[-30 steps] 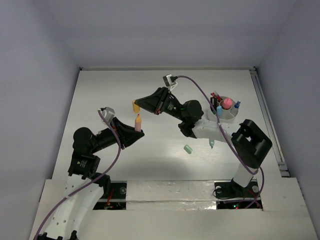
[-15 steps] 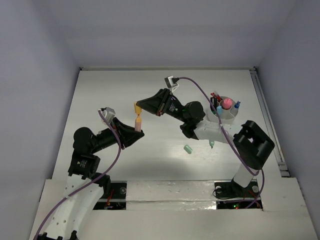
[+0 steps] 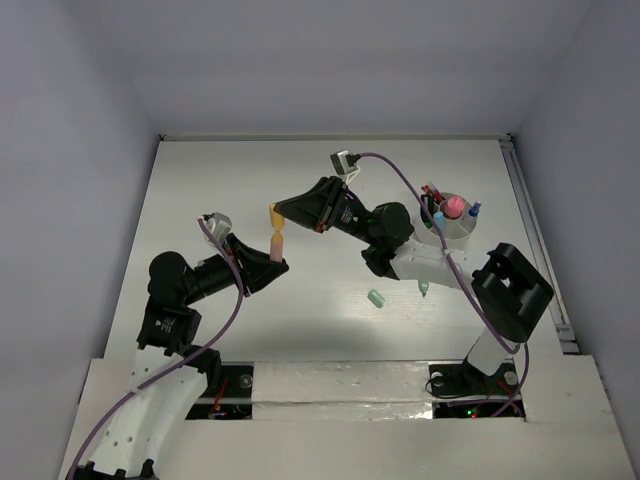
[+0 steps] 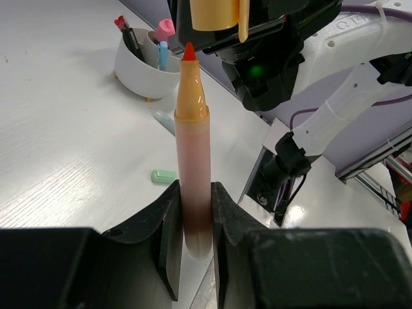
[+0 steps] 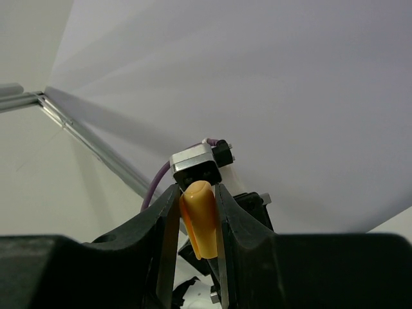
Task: Sort the stationery into containers
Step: Close the pen cap on the pen.
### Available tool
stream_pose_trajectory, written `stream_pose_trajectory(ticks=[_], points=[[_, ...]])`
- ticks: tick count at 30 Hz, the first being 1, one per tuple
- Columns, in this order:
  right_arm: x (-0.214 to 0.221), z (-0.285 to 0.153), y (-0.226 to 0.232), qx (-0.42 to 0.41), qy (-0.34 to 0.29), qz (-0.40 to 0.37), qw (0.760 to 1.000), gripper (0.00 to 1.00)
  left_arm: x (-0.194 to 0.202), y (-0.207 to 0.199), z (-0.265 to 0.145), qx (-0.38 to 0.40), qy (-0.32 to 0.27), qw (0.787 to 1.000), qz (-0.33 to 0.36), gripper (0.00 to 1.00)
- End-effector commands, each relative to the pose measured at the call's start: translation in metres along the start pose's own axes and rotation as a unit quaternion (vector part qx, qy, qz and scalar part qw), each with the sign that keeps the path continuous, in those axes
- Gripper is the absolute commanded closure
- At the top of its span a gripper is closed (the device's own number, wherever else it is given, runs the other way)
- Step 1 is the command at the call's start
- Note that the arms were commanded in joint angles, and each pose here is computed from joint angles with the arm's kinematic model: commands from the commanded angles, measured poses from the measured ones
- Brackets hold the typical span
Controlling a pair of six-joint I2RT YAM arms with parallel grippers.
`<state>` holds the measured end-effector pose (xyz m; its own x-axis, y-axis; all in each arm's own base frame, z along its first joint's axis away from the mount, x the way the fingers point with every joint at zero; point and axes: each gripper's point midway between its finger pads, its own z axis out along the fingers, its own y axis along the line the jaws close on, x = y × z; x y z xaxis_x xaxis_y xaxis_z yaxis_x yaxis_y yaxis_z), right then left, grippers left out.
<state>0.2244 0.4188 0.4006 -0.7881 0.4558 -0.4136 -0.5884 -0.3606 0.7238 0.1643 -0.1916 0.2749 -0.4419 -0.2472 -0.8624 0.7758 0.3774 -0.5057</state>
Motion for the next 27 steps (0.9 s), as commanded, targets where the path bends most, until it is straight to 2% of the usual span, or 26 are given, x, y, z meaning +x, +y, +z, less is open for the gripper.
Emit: stream_pose_trajectory(ticks=[1, 27], points=[[-0.018, -0.015, 0.118, -0.216, -0.042, -0.095, 0.971, 1.0, -0.007, -0.003, 0.0, 0.007, -0.009, 1.0, 0.019, 1.0], [-0.009, -0.01, 0.09, -0.195, -0.03, -0.081, 0.977, 1.0, -0.013, -0.012, -0.005, 0.011, -0.026, 0.999, 0.041, 1.0]])
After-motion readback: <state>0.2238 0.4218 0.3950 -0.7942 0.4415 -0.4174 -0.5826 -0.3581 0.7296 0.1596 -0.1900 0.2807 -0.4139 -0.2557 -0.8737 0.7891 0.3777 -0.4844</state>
